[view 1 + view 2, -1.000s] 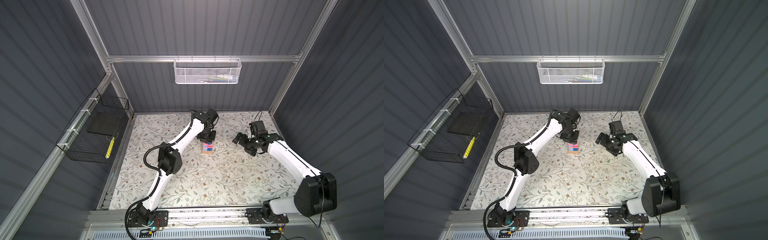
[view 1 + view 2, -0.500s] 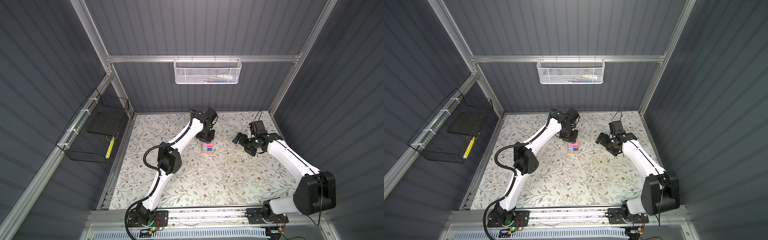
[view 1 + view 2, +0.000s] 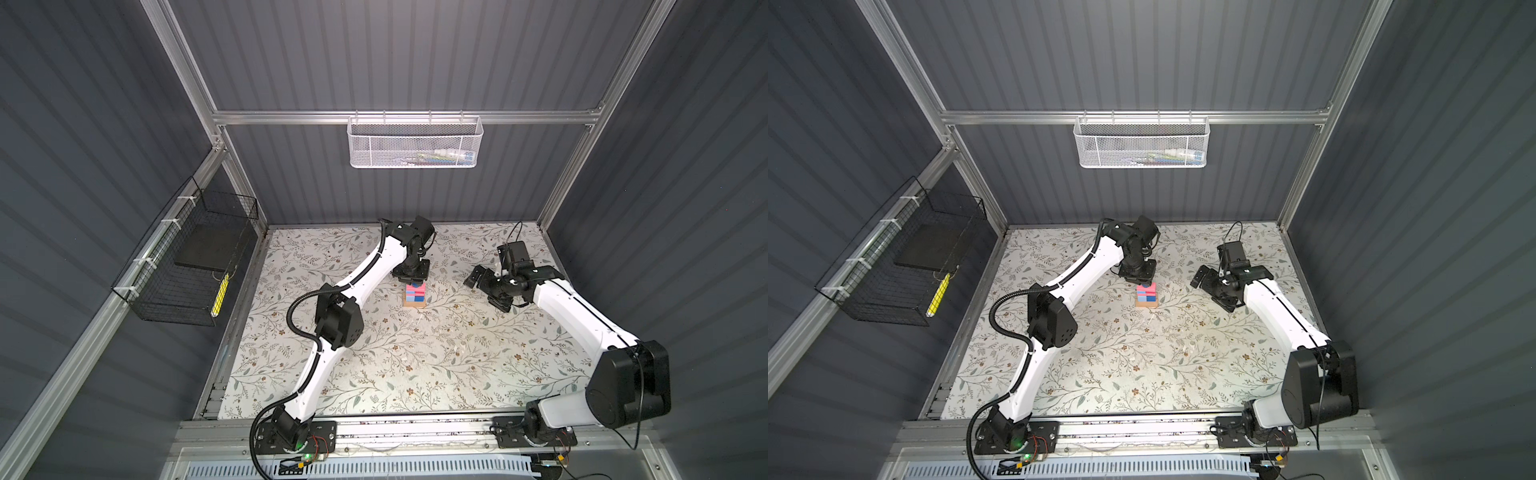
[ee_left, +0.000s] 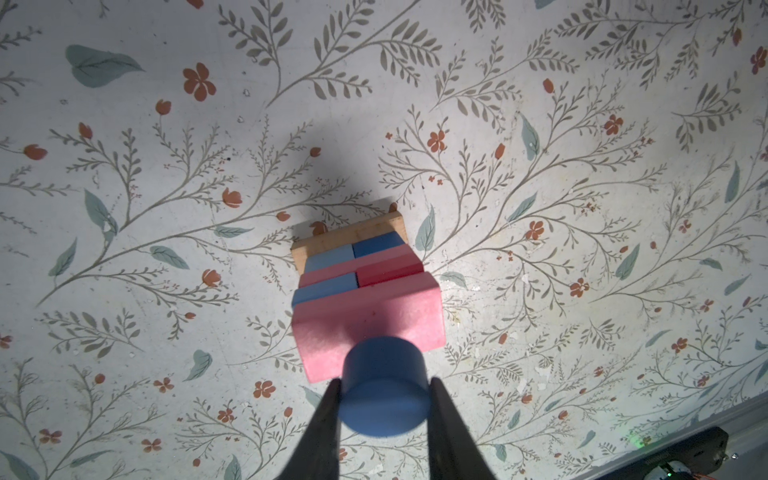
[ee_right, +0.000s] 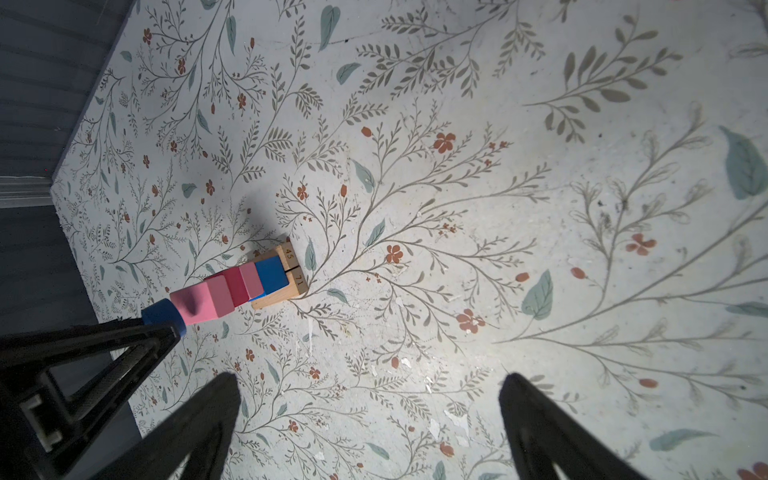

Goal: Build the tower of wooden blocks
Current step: 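Carry the blue cylinder over the pink block with the left gripper, then lower the blue cylinder onto the pink block and open the left gripper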

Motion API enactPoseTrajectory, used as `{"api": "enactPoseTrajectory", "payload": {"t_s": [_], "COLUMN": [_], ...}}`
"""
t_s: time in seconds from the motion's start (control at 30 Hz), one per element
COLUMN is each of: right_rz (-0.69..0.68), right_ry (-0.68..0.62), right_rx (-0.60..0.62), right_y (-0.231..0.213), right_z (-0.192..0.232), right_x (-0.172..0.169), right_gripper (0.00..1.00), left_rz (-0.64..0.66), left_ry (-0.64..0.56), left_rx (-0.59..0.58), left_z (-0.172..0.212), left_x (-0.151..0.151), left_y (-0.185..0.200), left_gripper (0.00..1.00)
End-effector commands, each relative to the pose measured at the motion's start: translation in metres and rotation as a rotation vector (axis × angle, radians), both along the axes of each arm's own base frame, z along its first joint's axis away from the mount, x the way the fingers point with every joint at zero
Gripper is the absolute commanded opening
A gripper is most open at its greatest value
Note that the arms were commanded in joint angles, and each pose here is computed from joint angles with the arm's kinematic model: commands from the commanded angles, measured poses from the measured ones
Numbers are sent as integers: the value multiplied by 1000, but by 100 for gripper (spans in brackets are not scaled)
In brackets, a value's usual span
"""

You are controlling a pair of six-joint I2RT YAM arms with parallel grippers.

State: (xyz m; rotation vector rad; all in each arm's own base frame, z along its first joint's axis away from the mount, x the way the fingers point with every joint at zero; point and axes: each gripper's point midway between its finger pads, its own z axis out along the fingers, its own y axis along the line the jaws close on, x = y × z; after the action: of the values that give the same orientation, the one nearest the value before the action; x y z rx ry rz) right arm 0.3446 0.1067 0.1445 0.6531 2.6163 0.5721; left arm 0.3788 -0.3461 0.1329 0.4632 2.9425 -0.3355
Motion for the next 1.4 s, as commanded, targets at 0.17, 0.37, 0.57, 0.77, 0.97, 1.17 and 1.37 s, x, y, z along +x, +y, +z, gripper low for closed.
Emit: {"api": "enactPoseTrajectory", "payload": {"t_s": [0.17, 0.37, 0.57, 0.77, 0.97, 1.17, 1.37], "right_rz": [-5, -7, -9, -13, -11, -14, -17], "right_ry": [2, 2, 6, 7, 11, 13, 15], "right_rx": [4, 6, 12, 13, 17, 17, 16], "right_y": [-1, -2, -2, -2, -1, -2, -3], "right_z": [0, 0, -2, -3, -4, -5, -6], "right_x": [3, 3, 3, 2, 2, 2, 2], "right_gripper": [99, 99, 99, 99, 99, 99, 99], "left_rz": [20, 22, 25, 30, 33, 35, 43], "left_ry": [9, 20, 22, 20, 19, 18, 12], "left_rx": [16, 20, 24, 32, 32, 32, 27], "left_z": [-9, -12, -13, -13, -14, -13, -14], "left_x": [1, -1, -2, -2, -1, -1, 1], "left_y": [0, 1, 2, 4, 4, 4, 2], "left_gripper": [31, 31, 34, 37, 40, 36, 33]}}
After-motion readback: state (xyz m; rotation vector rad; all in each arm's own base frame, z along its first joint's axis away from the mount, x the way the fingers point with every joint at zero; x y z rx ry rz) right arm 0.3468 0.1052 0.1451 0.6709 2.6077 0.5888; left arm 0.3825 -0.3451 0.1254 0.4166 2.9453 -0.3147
